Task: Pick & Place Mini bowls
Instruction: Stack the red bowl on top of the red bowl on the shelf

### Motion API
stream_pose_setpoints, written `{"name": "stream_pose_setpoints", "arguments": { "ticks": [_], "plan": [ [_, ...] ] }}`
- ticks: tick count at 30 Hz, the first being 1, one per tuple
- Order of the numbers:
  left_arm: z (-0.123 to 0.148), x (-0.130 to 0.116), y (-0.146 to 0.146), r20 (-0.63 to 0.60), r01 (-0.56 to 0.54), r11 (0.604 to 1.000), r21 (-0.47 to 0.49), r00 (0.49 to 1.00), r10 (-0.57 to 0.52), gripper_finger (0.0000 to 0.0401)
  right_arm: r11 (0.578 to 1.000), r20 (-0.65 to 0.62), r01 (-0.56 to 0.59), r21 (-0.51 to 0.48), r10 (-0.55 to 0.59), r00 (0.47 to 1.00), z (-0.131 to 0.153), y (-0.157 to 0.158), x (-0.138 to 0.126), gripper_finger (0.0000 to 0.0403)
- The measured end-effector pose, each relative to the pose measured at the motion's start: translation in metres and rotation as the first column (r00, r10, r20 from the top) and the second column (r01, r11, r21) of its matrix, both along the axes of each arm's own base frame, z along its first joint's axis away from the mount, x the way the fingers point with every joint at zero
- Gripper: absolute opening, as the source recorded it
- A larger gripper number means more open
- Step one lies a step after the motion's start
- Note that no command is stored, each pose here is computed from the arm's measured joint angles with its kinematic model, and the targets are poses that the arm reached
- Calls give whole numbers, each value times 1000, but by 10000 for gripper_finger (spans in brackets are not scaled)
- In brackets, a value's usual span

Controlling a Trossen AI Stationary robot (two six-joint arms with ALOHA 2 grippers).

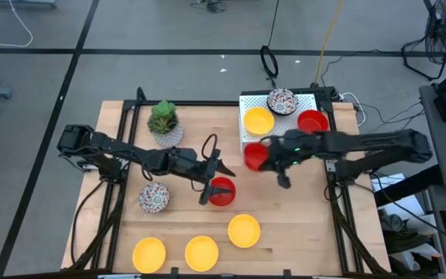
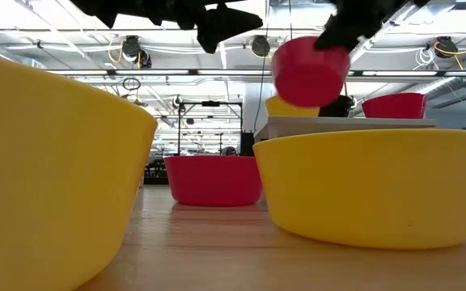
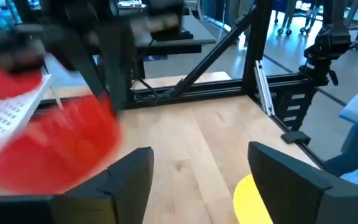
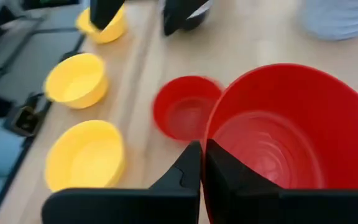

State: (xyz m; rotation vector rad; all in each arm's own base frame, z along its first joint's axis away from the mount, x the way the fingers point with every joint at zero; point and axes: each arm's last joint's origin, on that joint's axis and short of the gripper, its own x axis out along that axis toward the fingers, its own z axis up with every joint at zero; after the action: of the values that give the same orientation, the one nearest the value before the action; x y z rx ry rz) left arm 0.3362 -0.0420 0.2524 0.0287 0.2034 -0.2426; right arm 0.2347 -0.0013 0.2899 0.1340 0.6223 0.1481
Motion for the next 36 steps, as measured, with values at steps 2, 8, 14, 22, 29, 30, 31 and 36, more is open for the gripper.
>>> {"name": "stream_pose_setpoints", "arguments": {
  "ticks": [2,8,14,22,29,30,31,36],
  "plan": [
    [0,0,0,-6,-4,1000,-10,1000,4,274,998,45,62,-26,-61,997,14,-1,-18,0],
    [0,0,3,-2,-100,995,10,995,100,266,963,114,256,-80,-246,962,35,-6,-57,0],
    [-1,1,6,-5,-138,990,34,990,138,246,891,8,412,-192,-418,908,49,-11,-81,0],
    [-2,1,16,6,-156,983,100,988,156,231,756,-125,577,-309,-634,763,78,-20,-103,0],
    [-3,2,28,-12,-188,977,102,982,190,228,677,-289,628,-385,-734,614,53,-35,-96,0],
    [-4,2,29,-15,-191,976,101,981,193,228,666,-289,625,-406,-743,604,50,-38,-93,0],
    [-4,2,30,-17,-194,976,97,980,196,227,656,-295,621,-429,-751,591,46,-41,-91,0],
    [-5,1,31,-41,-207,977,59,977,210,229,644,-365,594,-481,-764,532,28,-53,-81,0]
  ]
}}
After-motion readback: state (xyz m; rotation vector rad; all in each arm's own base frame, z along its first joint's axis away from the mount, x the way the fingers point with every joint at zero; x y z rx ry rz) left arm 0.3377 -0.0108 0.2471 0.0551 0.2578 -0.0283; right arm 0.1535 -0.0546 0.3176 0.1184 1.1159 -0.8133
